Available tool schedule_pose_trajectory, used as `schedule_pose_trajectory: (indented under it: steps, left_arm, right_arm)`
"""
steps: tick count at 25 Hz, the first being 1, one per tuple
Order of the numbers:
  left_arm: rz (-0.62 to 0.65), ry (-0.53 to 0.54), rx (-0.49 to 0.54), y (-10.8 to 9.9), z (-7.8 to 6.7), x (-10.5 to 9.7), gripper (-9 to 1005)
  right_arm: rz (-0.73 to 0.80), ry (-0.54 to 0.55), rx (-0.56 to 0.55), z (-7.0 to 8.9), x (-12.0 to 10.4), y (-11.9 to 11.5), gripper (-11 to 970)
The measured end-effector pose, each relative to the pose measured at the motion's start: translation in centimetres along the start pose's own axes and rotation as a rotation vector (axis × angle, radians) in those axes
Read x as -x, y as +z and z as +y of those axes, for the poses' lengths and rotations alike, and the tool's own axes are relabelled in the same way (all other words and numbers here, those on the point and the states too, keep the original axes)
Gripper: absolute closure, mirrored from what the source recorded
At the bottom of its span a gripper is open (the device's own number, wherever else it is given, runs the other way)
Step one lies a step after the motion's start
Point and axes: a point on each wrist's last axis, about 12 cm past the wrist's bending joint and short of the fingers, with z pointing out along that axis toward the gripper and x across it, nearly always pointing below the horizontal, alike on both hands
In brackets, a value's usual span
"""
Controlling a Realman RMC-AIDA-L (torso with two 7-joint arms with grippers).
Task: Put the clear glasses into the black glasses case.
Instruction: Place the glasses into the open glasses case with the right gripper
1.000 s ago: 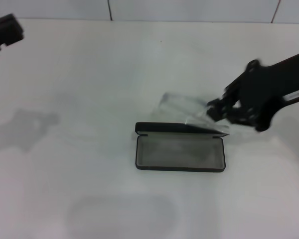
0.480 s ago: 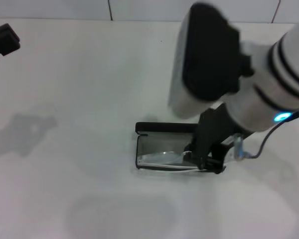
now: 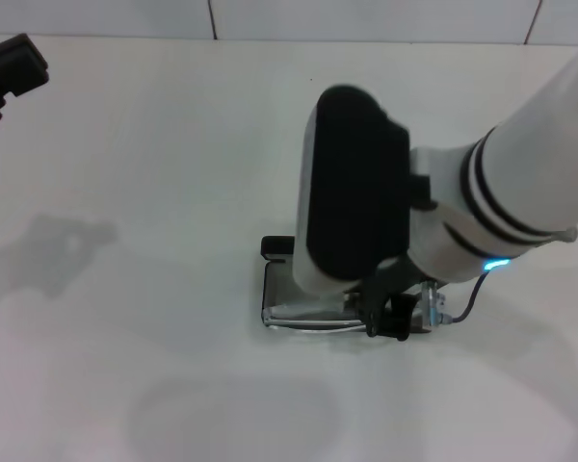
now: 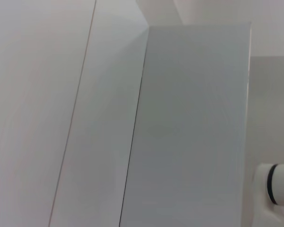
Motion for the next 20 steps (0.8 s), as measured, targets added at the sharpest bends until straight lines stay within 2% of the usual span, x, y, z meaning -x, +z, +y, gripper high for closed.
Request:
schedule_pose_trajectory:
  steps: [12, 20]
  left_arm:
    - [-0.006, -0.008, 0.004, 0.2, 0.2, 0.0, 904]
    - [-0.011, -0.003, 0.018, 0.1, 0.3, 0.1, 904]
  right_arm:
    - [0.026, -0.062, -0.094, 0.3, -0.5, 2.3, 900]
    - [0.012, -0.077, -0.125, 0.2, -0.4, 2.9, 900]
